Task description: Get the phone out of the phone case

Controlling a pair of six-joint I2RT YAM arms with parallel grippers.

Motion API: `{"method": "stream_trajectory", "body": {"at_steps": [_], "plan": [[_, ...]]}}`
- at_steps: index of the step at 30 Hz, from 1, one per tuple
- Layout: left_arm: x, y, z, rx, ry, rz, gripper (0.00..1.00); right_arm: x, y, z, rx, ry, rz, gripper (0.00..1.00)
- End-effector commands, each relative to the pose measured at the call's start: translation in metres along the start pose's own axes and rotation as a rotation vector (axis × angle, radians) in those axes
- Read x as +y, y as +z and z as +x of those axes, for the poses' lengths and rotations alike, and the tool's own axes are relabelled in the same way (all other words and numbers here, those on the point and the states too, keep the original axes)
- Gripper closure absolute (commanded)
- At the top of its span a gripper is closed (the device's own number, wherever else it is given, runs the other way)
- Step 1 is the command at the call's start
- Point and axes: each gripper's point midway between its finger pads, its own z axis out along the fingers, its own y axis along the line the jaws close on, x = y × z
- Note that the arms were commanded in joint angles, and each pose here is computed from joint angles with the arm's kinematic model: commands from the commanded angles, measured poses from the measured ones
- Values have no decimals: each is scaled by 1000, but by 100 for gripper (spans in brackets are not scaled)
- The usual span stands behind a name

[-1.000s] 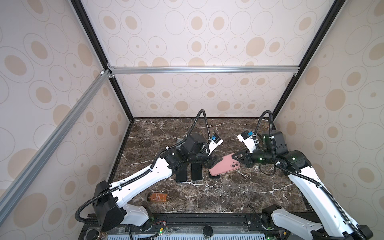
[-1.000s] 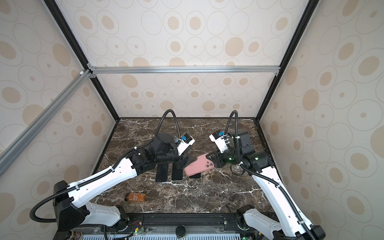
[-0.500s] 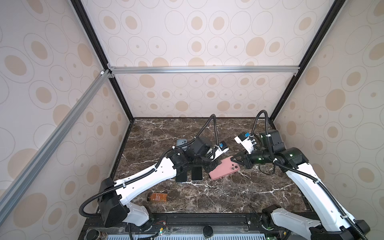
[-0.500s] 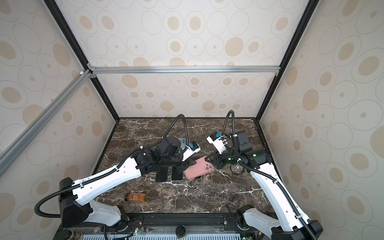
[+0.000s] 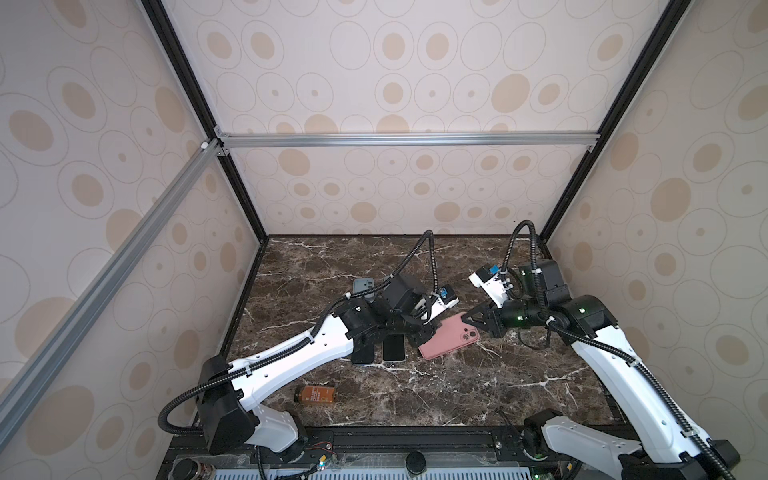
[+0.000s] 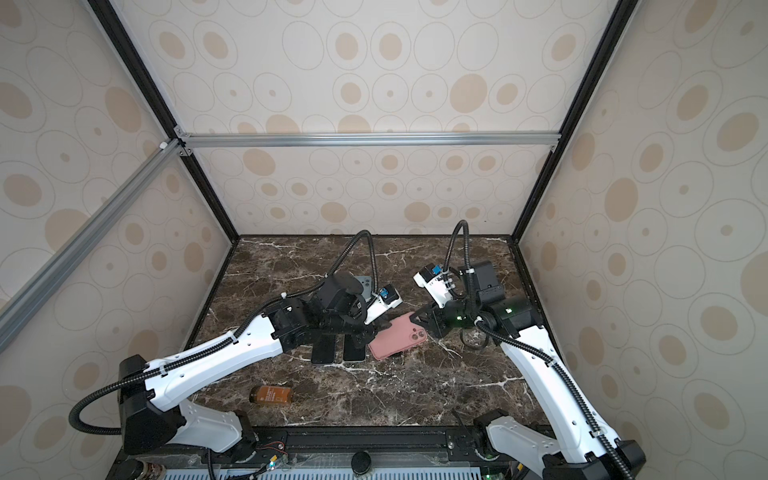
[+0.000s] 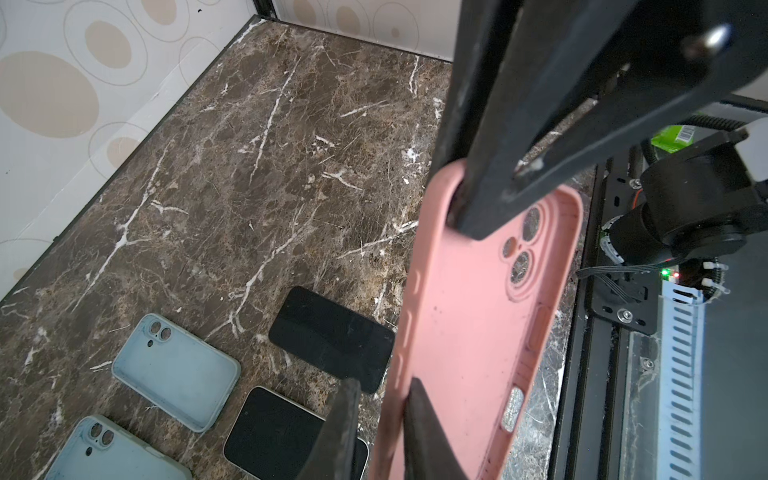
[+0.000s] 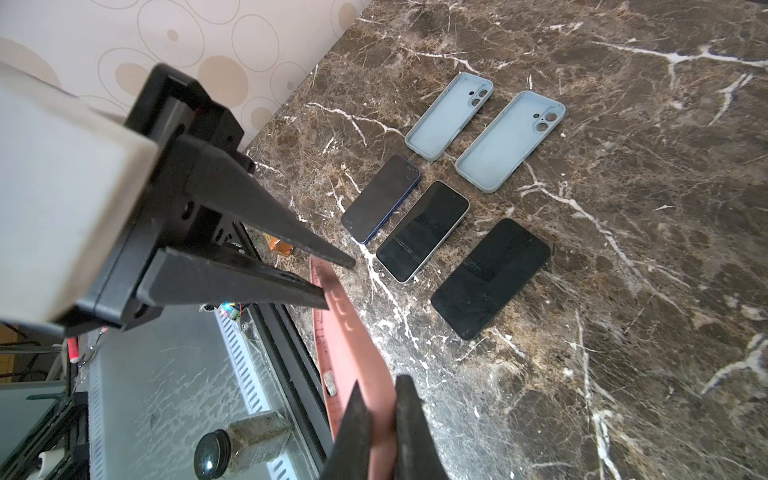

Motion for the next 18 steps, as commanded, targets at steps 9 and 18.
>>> {"method": "stream_trajectory", "body": {"at_steps": [9,18], "plan": [[4,-10,-15,-24,35,-30,97,5,-4,-12,-40,-20,-14,100],[22,-8,-19,-87,-63,-139,100,-21,-8,-32,-180,29,139,56]]}}
